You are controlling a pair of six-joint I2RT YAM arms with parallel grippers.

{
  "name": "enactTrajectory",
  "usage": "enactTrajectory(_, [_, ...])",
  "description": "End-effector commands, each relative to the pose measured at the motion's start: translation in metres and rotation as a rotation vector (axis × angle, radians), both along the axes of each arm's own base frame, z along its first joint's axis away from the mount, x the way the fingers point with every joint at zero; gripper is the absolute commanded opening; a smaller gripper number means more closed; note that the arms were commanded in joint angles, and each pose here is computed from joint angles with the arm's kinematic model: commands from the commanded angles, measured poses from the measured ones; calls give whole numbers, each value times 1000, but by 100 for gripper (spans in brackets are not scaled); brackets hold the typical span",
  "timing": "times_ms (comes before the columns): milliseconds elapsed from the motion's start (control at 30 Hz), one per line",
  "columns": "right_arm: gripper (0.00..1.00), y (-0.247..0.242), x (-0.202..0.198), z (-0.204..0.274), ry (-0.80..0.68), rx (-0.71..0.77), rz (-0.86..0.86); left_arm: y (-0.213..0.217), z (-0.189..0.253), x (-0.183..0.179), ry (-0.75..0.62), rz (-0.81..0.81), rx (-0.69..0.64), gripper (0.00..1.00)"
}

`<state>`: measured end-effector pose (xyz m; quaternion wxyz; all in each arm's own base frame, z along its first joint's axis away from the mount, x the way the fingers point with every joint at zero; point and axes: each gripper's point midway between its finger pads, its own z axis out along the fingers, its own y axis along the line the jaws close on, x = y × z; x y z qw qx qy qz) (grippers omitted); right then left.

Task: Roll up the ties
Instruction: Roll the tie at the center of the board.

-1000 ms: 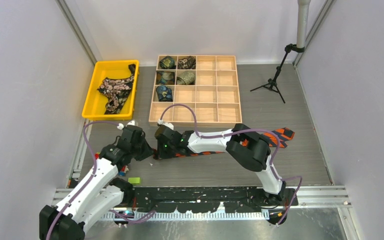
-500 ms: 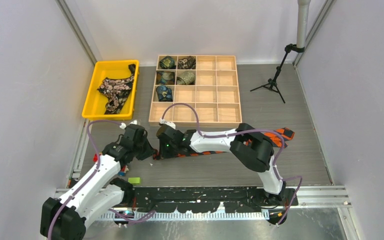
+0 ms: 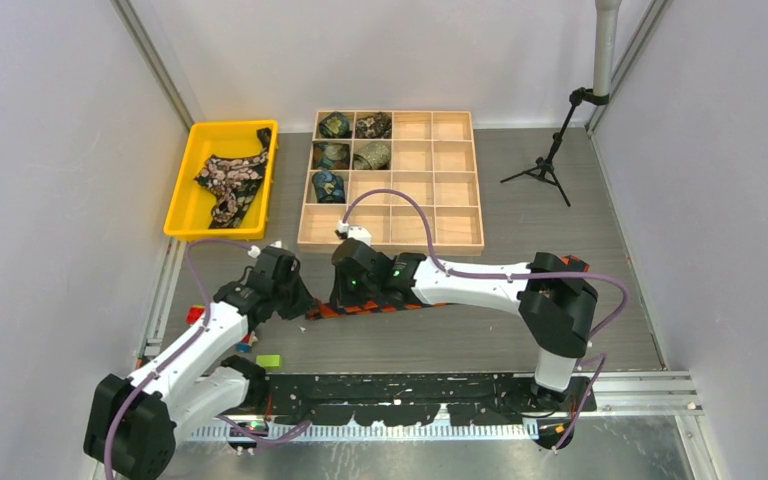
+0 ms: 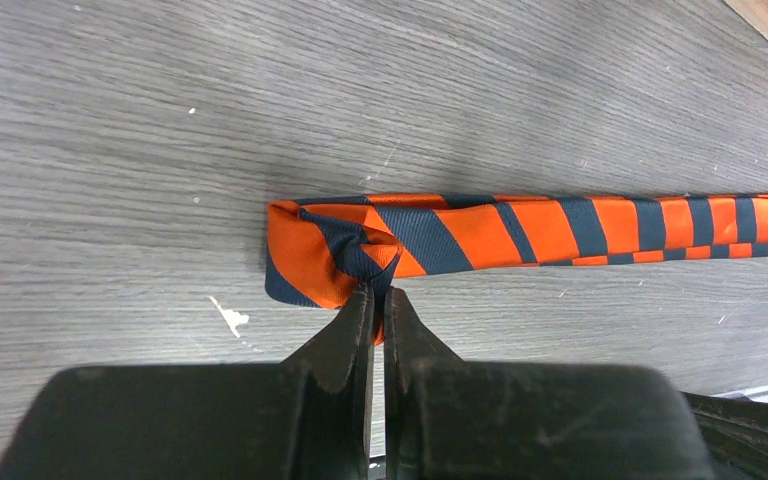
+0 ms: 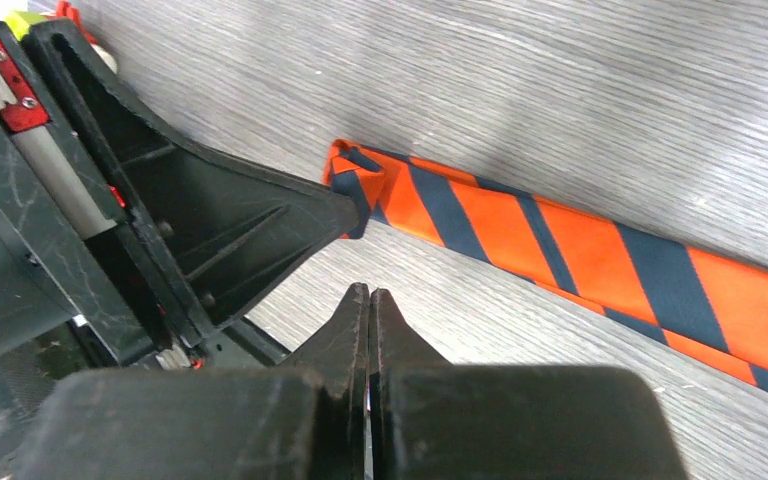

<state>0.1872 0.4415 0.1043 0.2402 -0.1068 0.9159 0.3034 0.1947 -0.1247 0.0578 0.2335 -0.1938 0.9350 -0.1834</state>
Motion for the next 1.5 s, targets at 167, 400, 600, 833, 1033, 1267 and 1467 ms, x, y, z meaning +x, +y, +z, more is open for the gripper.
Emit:
enactTrajectory(167, [0,-19,6,2,-35,-20,-47,-16,-6,9,4,-39,-56,0])
enactTrajectory(400, [0,-17,6,-3,-24,-19,-45,-22,-11,10,11,-40,-83,7])
enactTrajectory(600, [0,-17,6,-6,-20,-21,-46,-24,-14,10,17,-41,-91,24])
enactTrajectory(833, [0,-13,5,-6,-16,-17,-37,-25,-10,10,2,-41,-103,35])
enactTrajectory(1033, [14,-3,6,-8,2,-2,-31,-23,-5,9,-16,-31,-105,33])
enactTrajectory(1267, [28,8,6,-10,21,14,-16,-14,2,8,-50,-20,-76,29])
enactTrajectory(1467, [29,20,7,-11,31,26,-6,-11,-1,5,-50,-19,-61,11])
